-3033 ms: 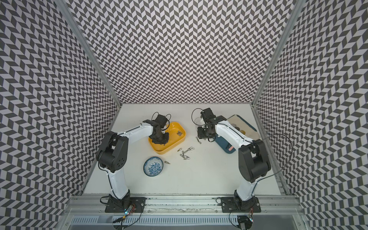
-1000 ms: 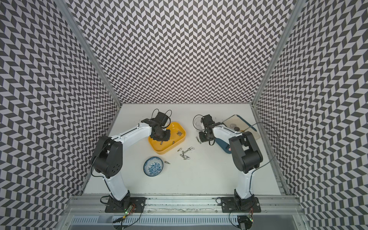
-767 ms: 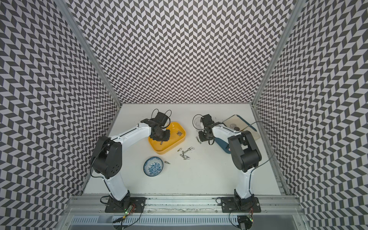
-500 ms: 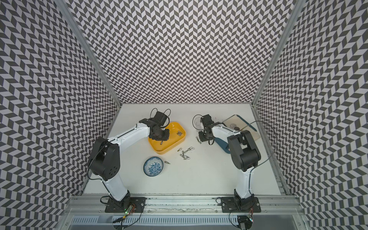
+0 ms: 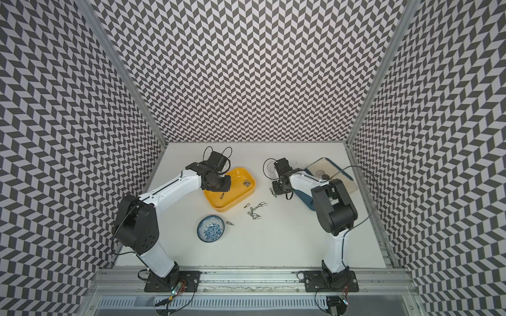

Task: Put the bit on the desktop into the storage box
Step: Pick up the screwdriver bit from the center of the board.

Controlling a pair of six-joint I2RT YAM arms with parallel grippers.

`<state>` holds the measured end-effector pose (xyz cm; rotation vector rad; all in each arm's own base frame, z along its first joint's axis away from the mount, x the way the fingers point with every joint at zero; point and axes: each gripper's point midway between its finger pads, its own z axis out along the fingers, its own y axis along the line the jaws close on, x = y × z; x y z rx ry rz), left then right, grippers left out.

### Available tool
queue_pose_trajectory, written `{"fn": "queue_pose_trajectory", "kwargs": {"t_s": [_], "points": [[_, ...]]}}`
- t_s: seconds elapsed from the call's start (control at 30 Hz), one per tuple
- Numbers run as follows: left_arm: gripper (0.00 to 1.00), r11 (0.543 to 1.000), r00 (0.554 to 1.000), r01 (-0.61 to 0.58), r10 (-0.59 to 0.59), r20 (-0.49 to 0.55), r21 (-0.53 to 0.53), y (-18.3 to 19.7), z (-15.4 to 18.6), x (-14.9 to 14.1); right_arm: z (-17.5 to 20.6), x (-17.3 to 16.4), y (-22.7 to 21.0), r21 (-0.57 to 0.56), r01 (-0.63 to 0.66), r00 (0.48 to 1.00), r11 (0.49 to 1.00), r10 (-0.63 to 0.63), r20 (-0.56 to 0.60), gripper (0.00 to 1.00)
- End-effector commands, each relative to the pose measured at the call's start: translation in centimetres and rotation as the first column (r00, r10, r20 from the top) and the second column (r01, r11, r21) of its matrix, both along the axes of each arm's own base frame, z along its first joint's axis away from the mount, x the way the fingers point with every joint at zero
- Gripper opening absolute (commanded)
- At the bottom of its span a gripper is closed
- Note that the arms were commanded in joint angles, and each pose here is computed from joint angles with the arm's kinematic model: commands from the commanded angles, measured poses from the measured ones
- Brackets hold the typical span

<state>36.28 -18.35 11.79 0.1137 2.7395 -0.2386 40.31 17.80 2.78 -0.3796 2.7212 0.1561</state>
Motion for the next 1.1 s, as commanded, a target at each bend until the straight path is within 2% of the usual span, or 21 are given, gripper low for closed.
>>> {"fn": "queue_pose_trajectory", "kwargs": {"t_s": [0.0,0.3,0.5,0.63,0.8,0.87,0.97,1.07], "points": [[0.31,1.000,1.000,-0.005,0.005,0.011,-0.003,0.4,0.9,-0.7,-1.8,-1.0,-0.2,-0.029,-0.003,0.999,1.000,0.002,-0.038,0.26],[0.31,0.999,1.000,-0.003,0.004,0.023,-0.033,-0.2,1.9,-1.7,-2.4,-1.8,-0.1,-0.029,-0.007,0.998,1.000,0.005,-0.063,0.17],[0.32,0.994,0.999,0.034,-0.030,0.041,-0.107,-2.2,3.7,-2.6,-3.0,-2.4,-0.3,-0.053,-0.008,0.997,0.999,0.004,-0.081,0.17],[0.32,0.995,0.999,0.043,-0.040,0.035,-0.091,-2.4,3.6,-3.7,-4.0,-3.0,-0.7,-0.085,-0.013,0.993,0.996,0.003,-0.115,0.23],[0.32,0.997,0.999,0.029,-0.026,0.031,-0.077,-1.5,3.1,-4.6,-4.2,-3.5,-0.6,-0.095,-0.018,0.992,0.995,0.006,-0.124,0.23],[0.32,0.997,0.999,0.028,-0.025,0.032,-0.077,-1.4,3.2,-4.7,-4.2,-3.5,-0.7,-0.096,-0.019,0.992,0.995,0.006,-0.126,0.21],[0.32,0.997,0.999,0.027,-0.026,0.026,-0.072,-1.2,3.0,-4.9,-4.1,-3.6,-0.7,-0.096,-0.017,0.992,0.995,0.005,-0.129,0.11],[0.32,0.997,0.999,0.029,-0.027,0.024,-0.072,-1.1,2.9,-5.2,-2.6,-3.5,0.2,-0.038,-0.015,0.994,0.999,0.011,-0.112,0.04]]}}
